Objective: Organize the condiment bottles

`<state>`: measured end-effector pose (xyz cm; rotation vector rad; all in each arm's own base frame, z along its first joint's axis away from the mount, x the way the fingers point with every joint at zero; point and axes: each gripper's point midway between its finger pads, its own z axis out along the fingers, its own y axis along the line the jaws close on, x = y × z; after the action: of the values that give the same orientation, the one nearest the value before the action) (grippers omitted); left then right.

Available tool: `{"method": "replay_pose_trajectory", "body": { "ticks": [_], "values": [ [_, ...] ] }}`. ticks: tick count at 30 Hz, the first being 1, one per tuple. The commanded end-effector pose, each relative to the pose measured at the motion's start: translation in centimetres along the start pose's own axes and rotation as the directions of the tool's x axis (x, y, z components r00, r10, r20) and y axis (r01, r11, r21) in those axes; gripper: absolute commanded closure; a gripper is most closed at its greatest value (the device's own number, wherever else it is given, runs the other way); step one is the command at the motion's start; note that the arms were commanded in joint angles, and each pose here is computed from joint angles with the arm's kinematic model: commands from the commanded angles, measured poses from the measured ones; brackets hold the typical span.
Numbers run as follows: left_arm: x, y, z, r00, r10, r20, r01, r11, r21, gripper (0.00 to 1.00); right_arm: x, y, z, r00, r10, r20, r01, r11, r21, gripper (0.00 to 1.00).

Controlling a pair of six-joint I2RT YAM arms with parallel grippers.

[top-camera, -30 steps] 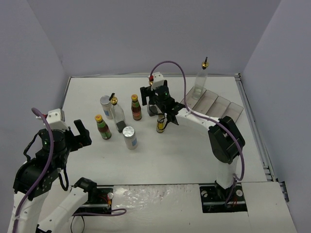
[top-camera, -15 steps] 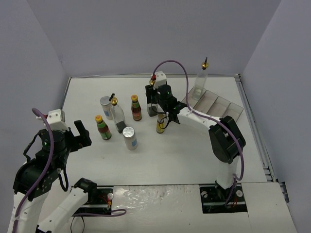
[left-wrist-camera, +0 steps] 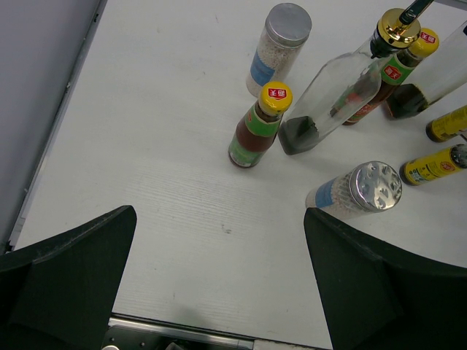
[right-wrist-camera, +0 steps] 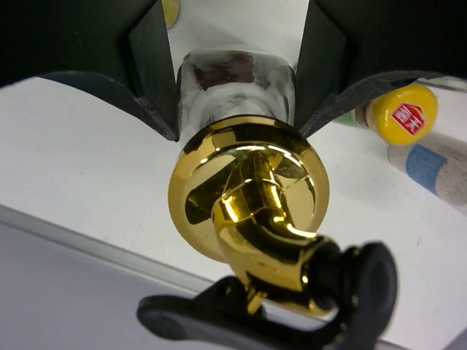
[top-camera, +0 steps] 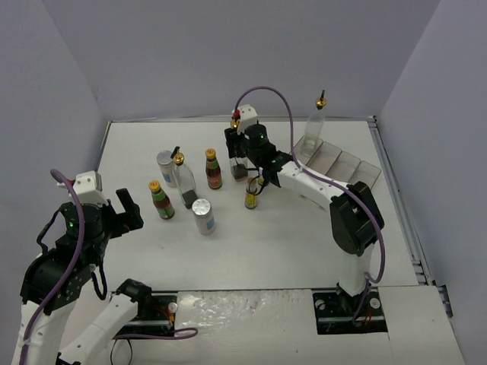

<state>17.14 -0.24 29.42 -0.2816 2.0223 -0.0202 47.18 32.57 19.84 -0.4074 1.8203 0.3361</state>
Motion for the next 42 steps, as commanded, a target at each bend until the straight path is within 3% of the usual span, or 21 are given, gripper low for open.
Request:
{"method": "replay_pose_trajectory", "body": {
  "ticks": [1, 9, 13, 21, 29, 42],
  "values": [
    [-2.1, -0.6, -0.4, 0.998, -0.02, 0.055, 0.019, 1.0, 0.018, 0.03, -15.5, -0.5, -3.3, 0.934, 0.043, 0.356, -0.051, 0.999, 0.015, 1.0],
    [-2.3, -0.4, -0.6, 0.998, -0.023, 0.065, 0.022, 1.0, 0.016, 0.03, -19.9, -5.1, -7.5, 0.893, 0.053, 0.447, -0.154, 0.969, 0.193, 1.0],
    [-2.5, -0.5, -0.7, 0.997, -0.028, 0.068, 0.027, 0.999, 0.023, 0.03, -19.6, -10.5, -10.0, 0.891, 0.061, 0.449, -0.255, 0.887, 0.385, 1.0],
    [-2.0, -1.1, -0.4, 0.998, -0.027, 0.051, 0.024, 0.999, 0.047, 0.03, -16.6, -17.9, -12.8, 0.879, 0.133, 0.458, -0.398, 0.732, 0.553, 1.0],
    [-2.0, -1.4, -0.2, 0.998, -0.028, 0.049, 0.025, 0.998, 0.058, 0.03, -12.7, -21.3, -12.3, 0.884, 0.172, 0.435, -0.437, 0.634, 0.638, 1.0],
    [-1.3, -1.5, 0.0, 0.999, -0.035, 0.028, 0.034, 0.998, 0.061, 0.03, -7.4, -23.4, -9.4, 0.897, 0.196, 0.396, -0.432, 0.574, 0.695, 1.0]
  ]
}}
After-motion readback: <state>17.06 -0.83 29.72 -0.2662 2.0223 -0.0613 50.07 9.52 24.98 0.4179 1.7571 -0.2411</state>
